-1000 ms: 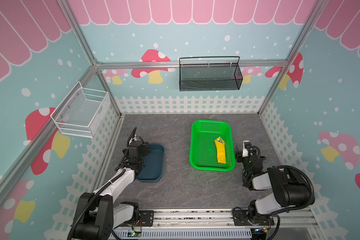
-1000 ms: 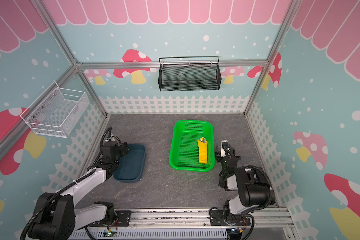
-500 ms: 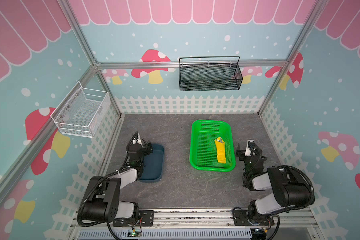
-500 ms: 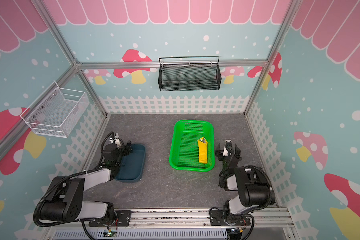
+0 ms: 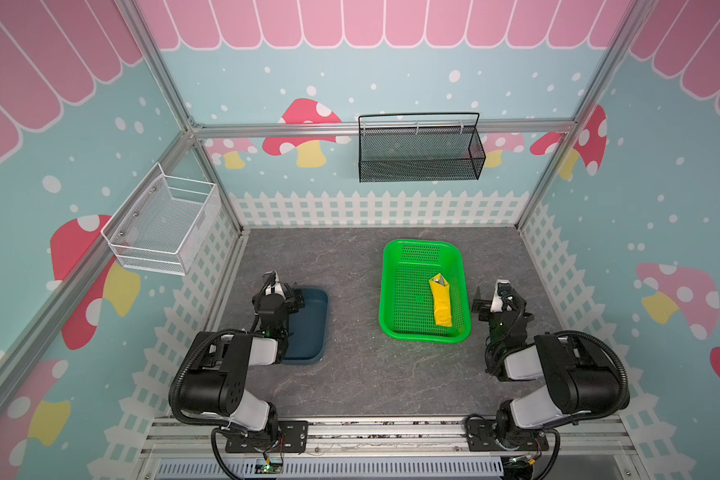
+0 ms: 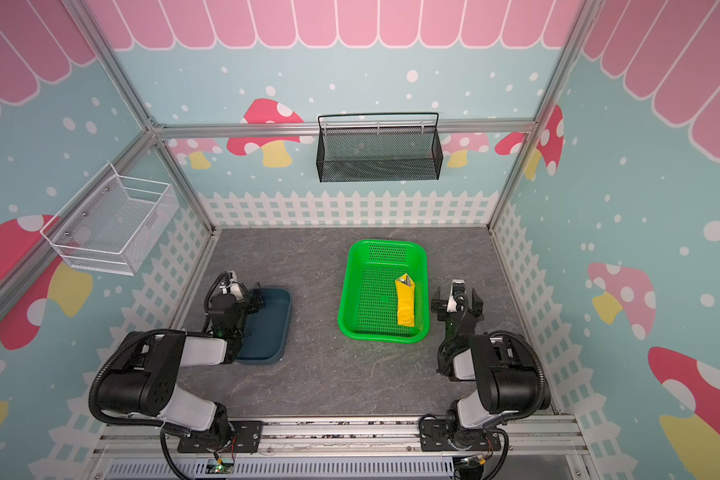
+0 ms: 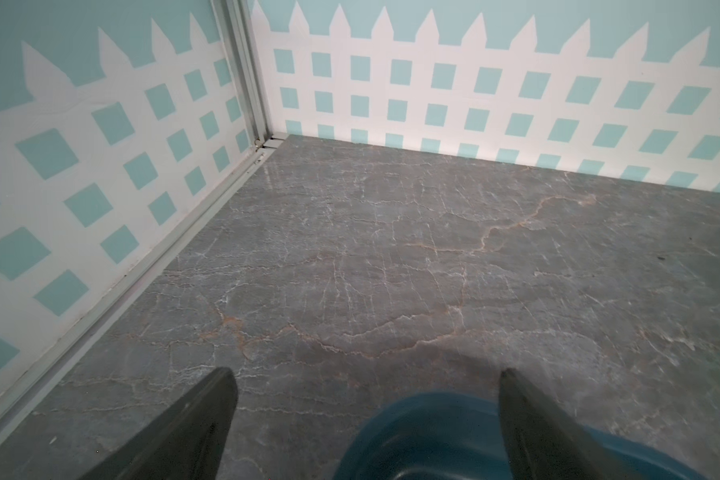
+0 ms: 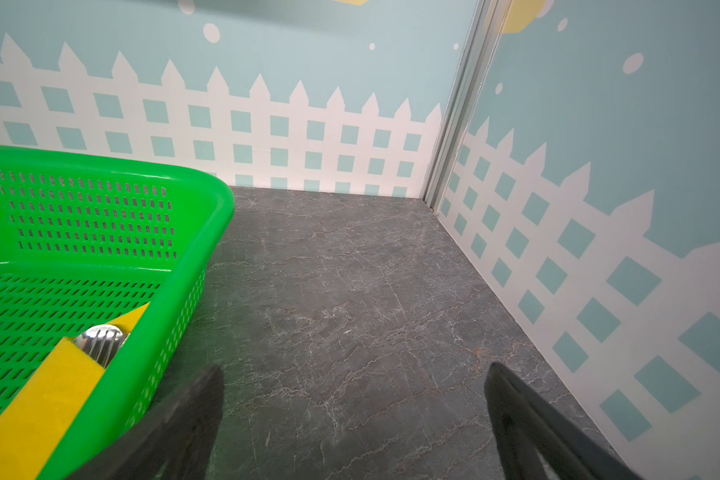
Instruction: Place the utensils on the paper napkin and roll it up
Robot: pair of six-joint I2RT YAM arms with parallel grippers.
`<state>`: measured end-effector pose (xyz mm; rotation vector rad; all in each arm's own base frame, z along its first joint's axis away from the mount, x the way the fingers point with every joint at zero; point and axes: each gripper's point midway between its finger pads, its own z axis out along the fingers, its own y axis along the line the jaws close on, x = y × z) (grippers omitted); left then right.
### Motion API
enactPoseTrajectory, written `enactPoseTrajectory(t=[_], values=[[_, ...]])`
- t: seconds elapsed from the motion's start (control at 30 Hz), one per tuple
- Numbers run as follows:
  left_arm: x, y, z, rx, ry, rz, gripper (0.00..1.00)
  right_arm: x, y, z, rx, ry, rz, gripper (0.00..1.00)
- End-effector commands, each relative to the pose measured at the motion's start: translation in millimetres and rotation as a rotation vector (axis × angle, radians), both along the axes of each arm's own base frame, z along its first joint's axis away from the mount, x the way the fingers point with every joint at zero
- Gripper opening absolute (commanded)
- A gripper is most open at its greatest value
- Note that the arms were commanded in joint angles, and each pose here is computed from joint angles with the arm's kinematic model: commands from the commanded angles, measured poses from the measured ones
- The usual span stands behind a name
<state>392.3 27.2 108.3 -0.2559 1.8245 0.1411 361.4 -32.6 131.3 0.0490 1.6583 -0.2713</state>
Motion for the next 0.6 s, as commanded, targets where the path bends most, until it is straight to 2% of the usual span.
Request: enactPoseTrajectory(t=[0.0,0.13,0.27,0.57], values=[[2,11,11,0.004,-0.035,0.065,0.99,3,0,6,-0.004,-0.02,-0.006,1.0],[3,9,10,0.01,-0.036,0.046,1.0,3,0,6,-0.005,-0.022,-0.007,1.0],[10,-9,8,0.018,-0.01,-0.068,1.0,3,0,6,-0.005,-0.02,-0.007,1.0],[10,-9,8,0.017,-0.009,-0.068,1.0,3,0,6,-0.004,-0.021,-0.006,1.0]])
